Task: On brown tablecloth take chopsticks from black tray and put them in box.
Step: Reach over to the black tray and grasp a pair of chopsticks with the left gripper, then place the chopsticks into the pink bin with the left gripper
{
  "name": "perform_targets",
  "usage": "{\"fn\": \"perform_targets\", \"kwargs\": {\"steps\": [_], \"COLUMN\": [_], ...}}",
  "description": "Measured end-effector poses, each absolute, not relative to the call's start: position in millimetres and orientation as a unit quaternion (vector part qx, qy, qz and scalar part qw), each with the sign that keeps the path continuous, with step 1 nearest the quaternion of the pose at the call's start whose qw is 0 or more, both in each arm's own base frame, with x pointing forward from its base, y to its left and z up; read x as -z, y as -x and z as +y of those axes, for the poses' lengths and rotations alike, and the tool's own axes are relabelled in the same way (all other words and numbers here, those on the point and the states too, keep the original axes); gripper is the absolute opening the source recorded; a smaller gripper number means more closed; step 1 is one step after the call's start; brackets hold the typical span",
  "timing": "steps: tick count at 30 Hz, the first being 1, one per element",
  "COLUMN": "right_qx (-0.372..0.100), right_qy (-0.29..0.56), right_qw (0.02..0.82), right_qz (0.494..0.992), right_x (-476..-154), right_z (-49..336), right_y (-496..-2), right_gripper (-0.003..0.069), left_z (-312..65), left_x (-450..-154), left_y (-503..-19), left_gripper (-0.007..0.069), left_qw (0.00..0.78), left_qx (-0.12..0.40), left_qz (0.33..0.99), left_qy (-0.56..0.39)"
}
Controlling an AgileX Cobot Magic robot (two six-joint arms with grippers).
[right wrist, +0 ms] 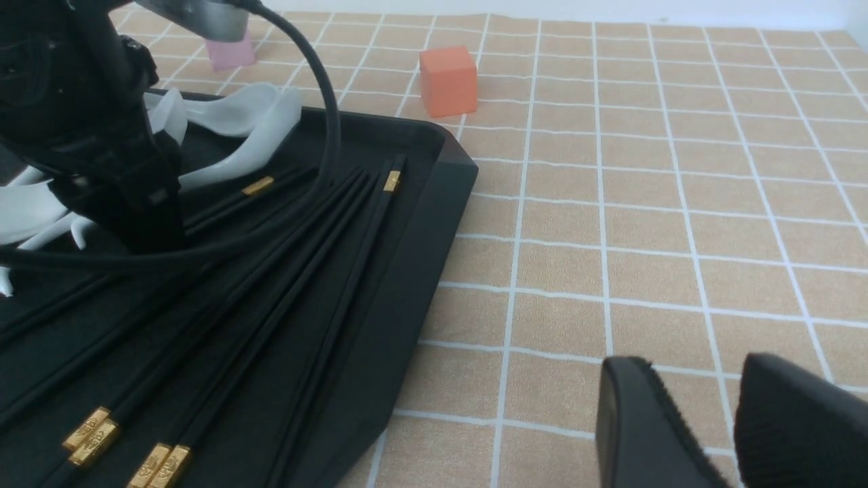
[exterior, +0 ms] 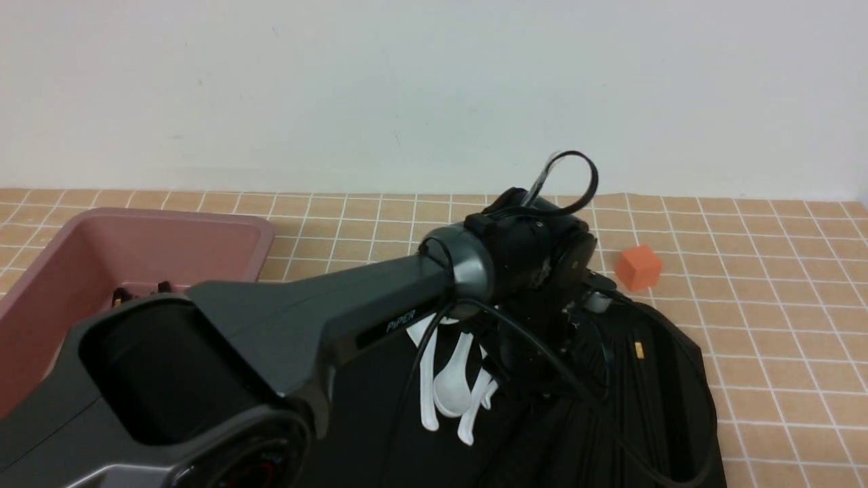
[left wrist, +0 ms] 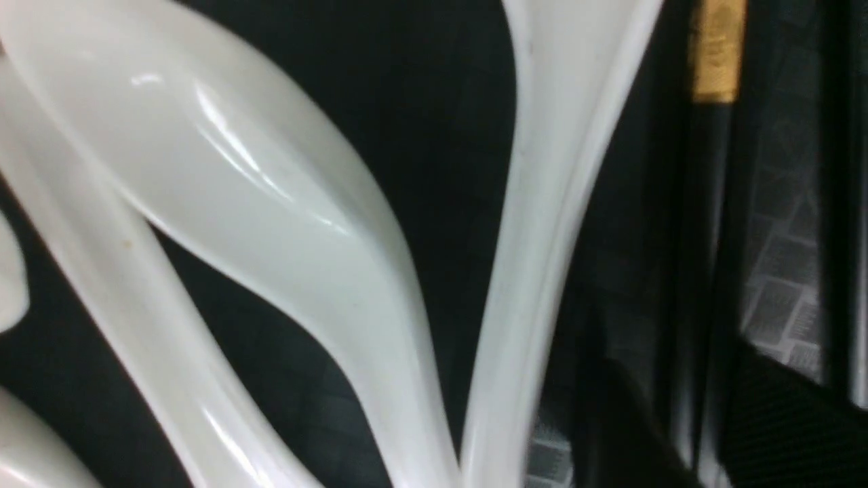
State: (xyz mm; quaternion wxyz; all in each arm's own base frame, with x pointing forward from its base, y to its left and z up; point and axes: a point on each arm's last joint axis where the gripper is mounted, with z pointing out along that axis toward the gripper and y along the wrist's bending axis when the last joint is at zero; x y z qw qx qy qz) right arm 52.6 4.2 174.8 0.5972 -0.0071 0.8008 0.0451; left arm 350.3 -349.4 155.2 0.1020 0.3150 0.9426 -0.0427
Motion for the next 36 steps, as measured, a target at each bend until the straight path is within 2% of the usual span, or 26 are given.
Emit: {"fn": "perform_targets", "kwargs": {"steps": [3, 5, 13, 18, 21, 25, 26, 28, 31, 33, 34, 36], "right_qx": [-0.045, -0.045, -0.045, -0.045, -0.045, -0.045, -0.045, -0.045, -0.046, -0.045, -0.045, -0.045], "right_qy": [0.007, 0.007, 0.007, 0.007, 0.007, 0.007, 0.007, 0.007, 0.007, 0.007, 0.007, 0.007], "right_qw": [0.597, 0.597, 0.597, 0.597, 0.597, 0.597, 0.597, 0.597, 0.597, 0.597, 0.597, 0.597], "right_qz": [0.801, 0.801, 0.801, 0.801, 0.801, 0.801, 0.801, 0.801, 0.801, 0.801, 0.801, 0.801], "right_x": [-175, -175, -175, -175, -175, -175, -175, -175, -175, -175, -175, -175], "right_z": [4, 4, 4, 4, 4, 4, 4, 4, 4, 4, 4, 4], "right_y": [-53, -53, -53, -53, -53, -53, -53, -53, -53, -53, -53, -53], "right_gripper": [0.024, 0.024, 0.024, 0.024, 0.024, 0.024, 0.024, 0.024, 0.024, 0.024, 0.024, 0.024], "left_z": [-350, -349, -350, -351, -350, -344, -337, -326, -283, -255, -226, -186], "left_x": [-156, -156, -158, -173, -200, -265, -289, -314, -367, -384, -397, -406], "left_y": [-350, -350, -349, -344, -344, -345, -345, -346, -349, -356, -362, -369], "left_gripper": [0.0119, 0.009, 0.0091, 0.0091, 0.0091, 0.0091, 0.0091, 0.0091, 0.0091, 0.0091, 0.0091, 0.0091], "left_qw": [0.102, 0.101, 0.099, 0.09, 0.113, 0.178, 0.199, 0.218, 0.251, 0.267, 0.283, 0.292], "left_qx": [0.043, 0.043, 0.05, 0.074, 0.09, 0.13, 0.143, 0.152, 0.158, 0.154, 0.147, 0.132], "left_qz": [0.943, 0.943, 0.944, 0.948, 0.948, 0.942, 0.938, 0.936, 0.934, 0.936, 0.937, 0.942], "left_qy": [-0.315, -0.315, -0.312, -0.297, -0.282, -0.253, -0.244, -0.233, -0.198, -0.171, -0.142, -0.099]}}
